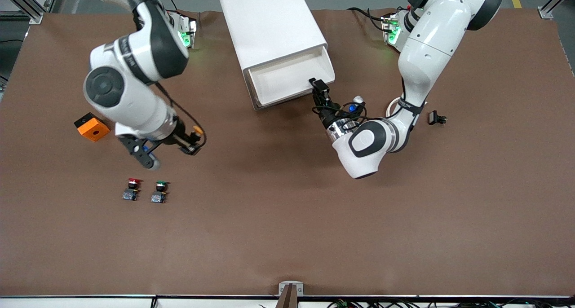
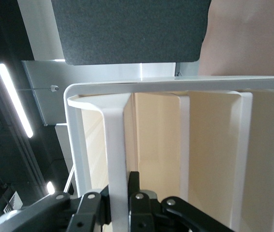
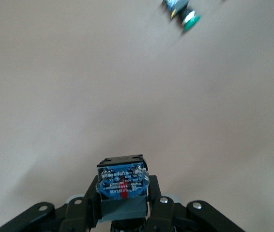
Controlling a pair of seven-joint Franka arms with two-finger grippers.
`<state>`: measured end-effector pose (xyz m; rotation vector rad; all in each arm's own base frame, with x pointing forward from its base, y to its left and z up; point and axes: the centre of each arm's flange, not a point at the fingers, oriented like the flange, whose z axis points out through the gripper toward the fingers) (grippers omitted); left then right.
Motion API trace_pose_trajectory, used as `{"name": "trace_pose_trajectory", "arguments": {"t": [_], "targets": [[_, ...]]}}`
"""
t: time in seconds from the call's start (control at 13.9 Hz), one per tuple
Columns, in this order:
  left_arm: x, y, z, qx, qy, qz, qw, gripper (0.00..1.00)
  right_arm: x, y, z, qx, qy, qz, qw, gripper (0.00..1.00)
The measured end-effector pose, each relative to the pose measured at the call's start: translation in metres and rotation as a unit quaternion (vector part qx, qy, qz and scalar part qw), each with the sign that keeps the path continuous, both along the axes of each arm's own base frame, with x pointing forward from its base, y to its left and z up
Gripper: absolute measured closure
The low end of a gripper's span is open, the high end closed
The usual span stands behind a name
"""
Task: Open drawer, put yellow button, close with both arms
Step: 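Carry the yellow button over the open drawer with the right gripper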
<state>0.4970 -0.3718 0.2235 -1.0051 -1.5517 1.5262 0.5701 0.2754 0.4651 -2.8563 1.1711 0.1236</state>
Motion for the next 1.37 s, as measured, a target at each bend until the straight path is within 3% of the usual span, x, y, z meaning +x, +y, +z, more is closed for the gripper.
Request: {"name": "trace_pose_trajectory", "arguments": {"t": [0.43, 0.86, 1.01, 1.37], "targets": [[0.033, 0.036, 0.006, -0.001, -0.013, 0.042, 0.999, 0.92, -0.061, 0.111, 0.025, 0.013, -0.017, -0.035, 0.999, 0.59], [0.036, 0.039, 0.006, 0.0, -0.015, 0.048, 0.999, 0.89, -0.122, 0.19, 0.035, 0.02, -0.051, -0.044, 0.998, 0.59], [0.041, 0.047, 0.006, 0.001, -0.015, 0.053, 0.998, 0.72, -0.136, 0.209, 0.035, 0.01, -0.065, -0.05, 0.997, 0.59], [0.046, 0.055, 0.006, 0.001, -0.015, 0.061, 0.998, 0.17, -0.156, 0.244, 0.013, -0.004, -0.065, -0.057, 0.996, 0.59]]}}
